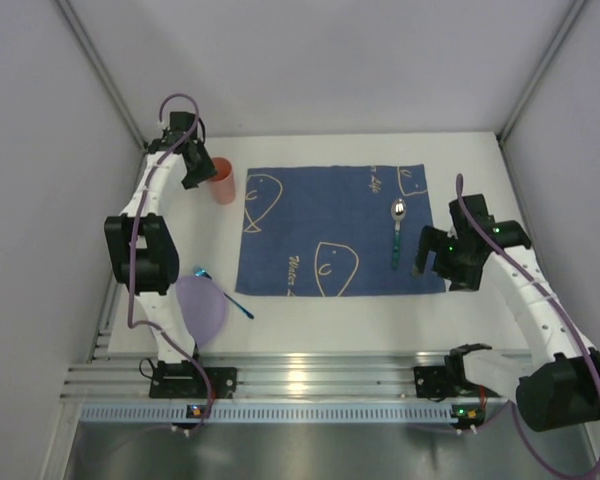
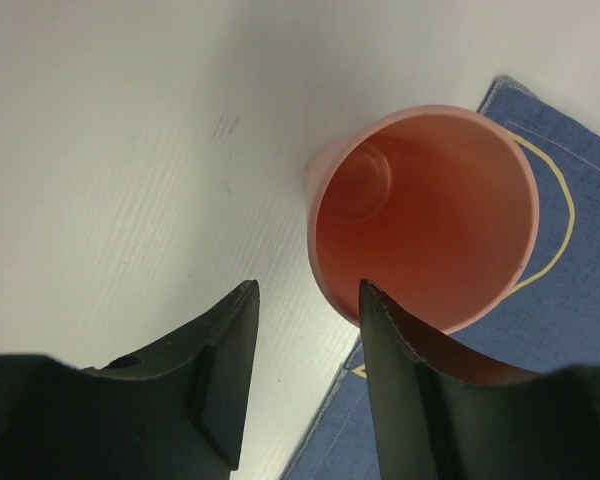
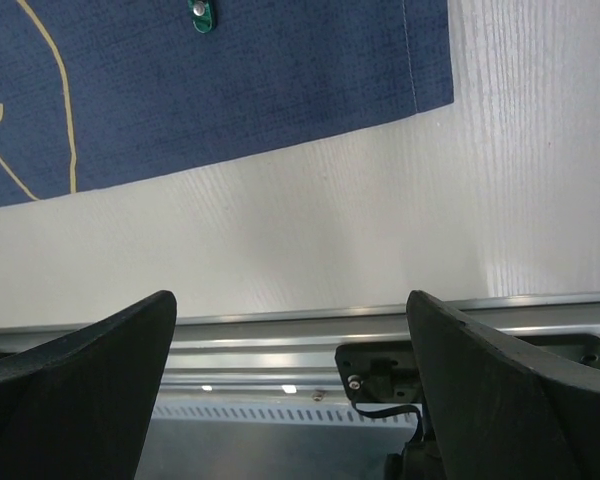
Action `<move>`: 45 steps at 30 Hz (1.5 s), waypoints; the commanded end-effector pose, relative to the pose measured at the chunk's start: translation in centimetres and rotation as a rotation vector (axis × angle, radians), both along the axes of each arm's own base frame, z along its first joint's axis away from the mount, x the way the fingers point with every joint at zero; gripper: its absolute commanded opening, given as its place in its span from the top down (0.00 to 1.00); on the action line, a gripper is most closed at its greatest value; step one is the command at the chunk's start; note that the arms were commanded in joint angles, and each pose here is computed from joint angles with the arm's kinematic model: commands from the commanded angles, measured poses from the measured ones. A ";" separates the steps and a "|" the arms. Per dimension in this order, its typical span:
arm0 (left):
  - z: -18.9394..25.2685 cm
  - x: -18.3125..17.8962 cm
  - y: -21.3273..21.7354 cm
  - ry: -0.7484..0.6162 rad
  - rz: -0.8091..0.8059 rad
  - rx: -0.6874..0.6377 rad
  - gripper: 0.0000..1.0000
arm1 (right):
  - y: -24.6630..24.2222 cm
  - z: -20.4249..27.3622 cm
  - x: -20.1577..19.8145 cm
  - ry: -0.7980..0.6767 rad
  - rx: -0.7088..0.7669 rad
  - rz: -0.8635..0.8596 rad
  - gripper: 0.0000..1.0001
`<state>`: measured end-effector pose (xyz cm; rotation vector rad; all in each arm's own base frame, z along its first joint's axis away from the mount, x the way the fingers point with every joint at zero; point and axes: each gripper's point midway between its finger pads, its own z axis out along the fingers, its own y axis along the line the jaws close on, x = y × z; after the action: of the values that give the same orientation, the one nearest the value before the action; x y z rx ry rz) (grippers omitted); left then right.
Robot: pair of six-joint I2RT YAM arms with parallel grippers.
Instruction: Set the dinner table for one person
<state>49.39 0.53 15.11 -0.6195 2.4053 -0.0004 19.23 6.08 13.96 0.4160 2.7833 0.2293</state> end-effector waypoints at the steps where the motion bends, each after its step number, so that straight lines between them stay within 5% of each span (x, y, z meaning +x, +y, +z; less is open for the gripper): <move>1: 0.5 2.0 0.2 -0.051 -0.010 0.011 0.51 | 0.1 1.4 2.3 -0.077 0.014 -0.007 0.00; 6: -1.7 3.2 -0.6 -0.026 -0.031 -0.020 0.75 | 0.7 1.2 3.6 -0.067 0.034 0.003 0.00; 12: 2.6 4.2 -2.7 -0.115 -0.106 -0.087 1.00 | 1.6 2.3 6.1 -0.092 0.053 0.031 0.00; 18: 8.2 3.3 -10.5 -0.211 -0.336 -0.103 1.00 | 6.5 6.9 10.9 -0.200 0.187 0.171 0.00; 27: 8.8 -3.5 -25.3 -0.196 -0.645 0.006 1.00 | 13.6 13.7 16.8 -0.289 0.292 0.303 0.00; 36: 9.8 -8.0 -33.1 -0.217 -0.788 0.003 1.00 | 15.0 10.9 17.9 -0.230 0.285 0.271 0.00; 41: 11.6 -8.8 -34.2 -0.252 -0.795 -0.013 1.00 | 13.9 7.3 17.4 -0.175 0.176 0.223 0.17; 43: 12.4 -9.0 -34.5 -0.268 -0.795 -0.040 0.99 | 13.4 6.3 17.4 -0.166 0.126 0.216 0.33; 45: 13.0 -9.5 -34.9 -0.280 -0.803 -0.056 0.96 | 13.1 5.7 17.6 -0.161 0.095 0.207 0.74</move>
<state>40.19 -34.30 22.67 0.3841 2.3349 -0.3822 36.12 20.32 20.46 0.1080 2.6776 0.5645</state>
